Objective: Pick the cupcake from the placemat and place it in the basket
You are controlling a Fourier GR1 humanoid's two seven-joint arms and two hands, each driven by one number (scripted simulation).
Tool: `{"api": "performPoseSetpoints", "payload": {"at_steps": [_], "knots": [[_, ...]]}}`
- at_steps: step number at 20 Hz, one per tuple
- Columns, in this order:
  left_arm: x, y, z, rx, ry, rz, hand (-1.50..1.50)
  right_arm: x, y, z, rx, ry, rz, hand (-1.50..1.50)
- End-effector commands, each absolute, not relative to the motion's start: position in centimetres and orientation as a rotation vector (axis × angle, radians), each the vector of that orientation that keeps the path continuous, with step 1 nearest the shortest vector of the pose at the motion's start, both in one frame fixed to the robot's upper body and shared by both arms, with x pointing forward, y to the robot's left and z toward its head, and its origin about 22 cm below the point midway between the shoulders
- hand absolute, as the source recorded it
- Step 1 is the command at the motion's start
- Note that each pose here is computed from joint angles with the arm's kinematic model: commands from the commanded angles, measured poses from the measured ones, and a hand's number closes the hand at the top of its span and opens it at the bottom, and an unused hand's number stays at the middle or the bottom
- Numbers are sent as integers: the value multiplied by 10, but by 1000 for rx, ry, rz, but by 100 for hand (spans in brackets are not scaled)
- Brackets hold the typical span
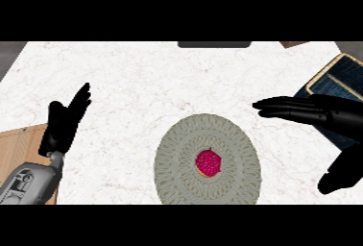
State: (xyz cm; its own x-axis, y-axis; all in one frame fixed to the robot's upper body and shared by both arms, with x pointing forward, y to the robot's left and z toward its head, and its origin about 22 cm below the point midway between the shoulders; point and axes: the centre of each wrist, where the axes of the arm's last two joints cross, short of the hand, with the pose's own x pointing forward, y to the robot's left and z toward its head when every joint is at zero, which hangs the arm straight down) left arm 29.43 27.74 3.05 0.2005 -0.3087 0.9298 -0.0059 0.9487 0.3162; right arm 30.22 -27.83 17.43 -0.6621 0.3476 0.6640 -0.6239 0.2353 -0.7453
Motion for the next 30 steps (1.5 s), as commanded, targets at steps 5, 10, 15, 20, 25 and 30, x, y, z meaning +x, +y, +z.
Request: {"api": "performPoseSetpoints", "payload": {"at_steps": [5,10,15,20,25,30], "knots": [[294,276,28,273,-1358,-215,0,297,-275,150,249,-1775,1471,-150],[293,276,13,273,-1359,-211,0,308,-260,125,238,-1761,1460,-150],[285,279,21,281,-1364,-213,0,296,-233,113,249,-1729,1474,-150],[301,270,23,281,-1368,-215,0,295,-223,79,281,-1734,1488,-150],[290,277,13,283,-1355,-205,0,304,-205,50,256,-1729,1504,-150],[287,273,38,264,-1360,-212,0,295,-191,53,258,-1759,1466,-150]]}}
